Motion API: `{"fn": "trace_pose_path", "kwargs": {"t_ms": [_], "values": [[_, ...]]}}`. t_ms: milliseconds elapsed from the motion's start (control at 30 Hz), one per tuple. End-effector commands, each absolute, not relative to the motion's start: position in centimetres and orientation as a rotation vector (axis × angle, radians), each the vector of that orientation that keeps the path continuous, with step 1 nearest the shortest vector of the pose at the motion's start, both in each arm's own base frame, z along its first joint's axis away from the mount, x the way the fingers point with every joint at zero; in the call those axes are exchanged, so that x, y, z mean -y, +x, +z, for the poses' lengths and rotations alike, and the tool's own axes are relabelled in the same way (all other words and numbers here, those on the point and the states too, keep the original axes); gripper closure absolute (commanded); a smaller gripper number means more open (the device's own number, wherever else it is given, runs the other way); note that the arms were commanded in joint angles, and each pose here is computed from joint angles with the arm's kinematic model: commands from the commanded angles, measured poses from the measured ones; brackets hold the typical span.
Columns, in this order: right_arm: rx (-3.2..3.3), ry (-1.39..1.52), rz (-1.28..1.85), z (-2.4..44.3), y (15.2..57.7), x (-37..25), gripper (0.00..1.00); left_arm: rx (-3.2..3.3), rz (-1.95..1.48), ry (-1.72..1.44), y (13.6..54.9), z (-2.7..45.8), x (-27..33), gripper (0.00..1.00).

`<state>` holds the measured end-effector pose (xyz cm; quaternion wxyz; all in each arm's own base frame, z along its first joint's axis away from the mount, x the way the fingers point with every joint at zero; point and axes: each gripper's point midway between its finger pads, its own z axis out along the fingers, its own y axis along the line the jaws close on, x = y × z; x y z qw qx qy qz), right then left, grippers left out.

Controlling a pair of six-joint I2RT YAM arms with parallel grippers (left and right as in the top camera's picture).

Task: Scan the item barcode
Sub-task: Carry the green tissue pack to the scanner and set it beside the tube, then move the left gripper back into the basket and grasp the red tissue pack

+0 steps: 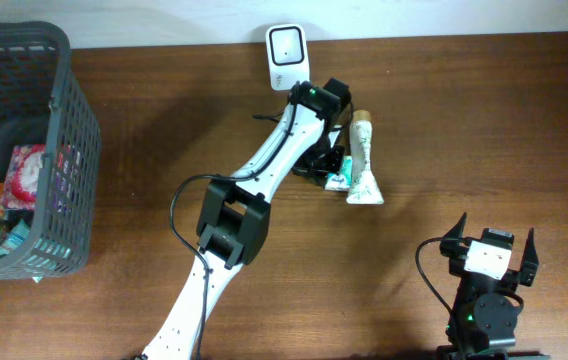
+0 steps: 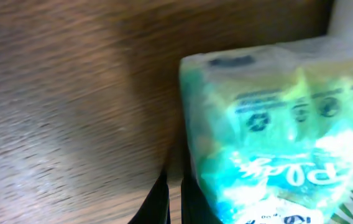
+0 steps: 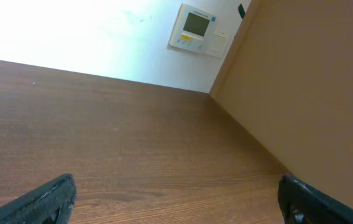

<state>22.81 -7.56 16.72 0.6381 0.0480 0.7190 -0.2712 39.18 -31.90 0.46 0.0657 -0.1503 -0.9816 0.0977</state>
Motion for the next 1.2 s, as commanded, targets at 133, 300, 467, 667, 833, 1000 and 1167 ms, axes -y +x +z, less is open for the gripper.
{"fn": "trace_pose_path", "kwargs": {"t_ms": [133, 300, 467, 667, 833, 1000, 1167], "values": [[-1.645, 0.123, -0.634, 16.4, 22.7, 7.9, 0.01, 2.973, 0.373, -0.391, 39.4, -0.2, 33.6, 0.90], [-1.645, 0.123, -0.633, 16.4, 22.7, 7.9, 0.01, 2.994, 0.388, -0.360, 40.5, 1.0, 32.7, 0.88], [-1.645, 0.124, -0.634, 16.4, 22.7, 7.9, 0.01, 3.050, 0.421, -0.289, 42.6, 6.1, 29.8, 0.78], [-1.645, 0.123, -0.633, 16.4, 22.7, 7.9, 0.01, 3.315, 0.743, -0.360, 45.8, 20.4, 26.0, 0.40], [-1.645, 0.123, -0.633, 16.4, 22.7, 7.9, 0.01, 3.502, 0.846, -0.355, 45.1, 29.8, 21.7, 0.30], [-1.645, 0.123, -0.633, 16.4, 22.7, 7.9, 0.01, 3.705, 0.796, -0.396, 43.1, 36.9, 17.6, 0.09], [-1.645, 0.123, -0.633, 16.4, 22.7, 7.9, 0.01, 3.818, 0.578, -0.306, 41.6, 39.1, 14.8, 0.02]]}}
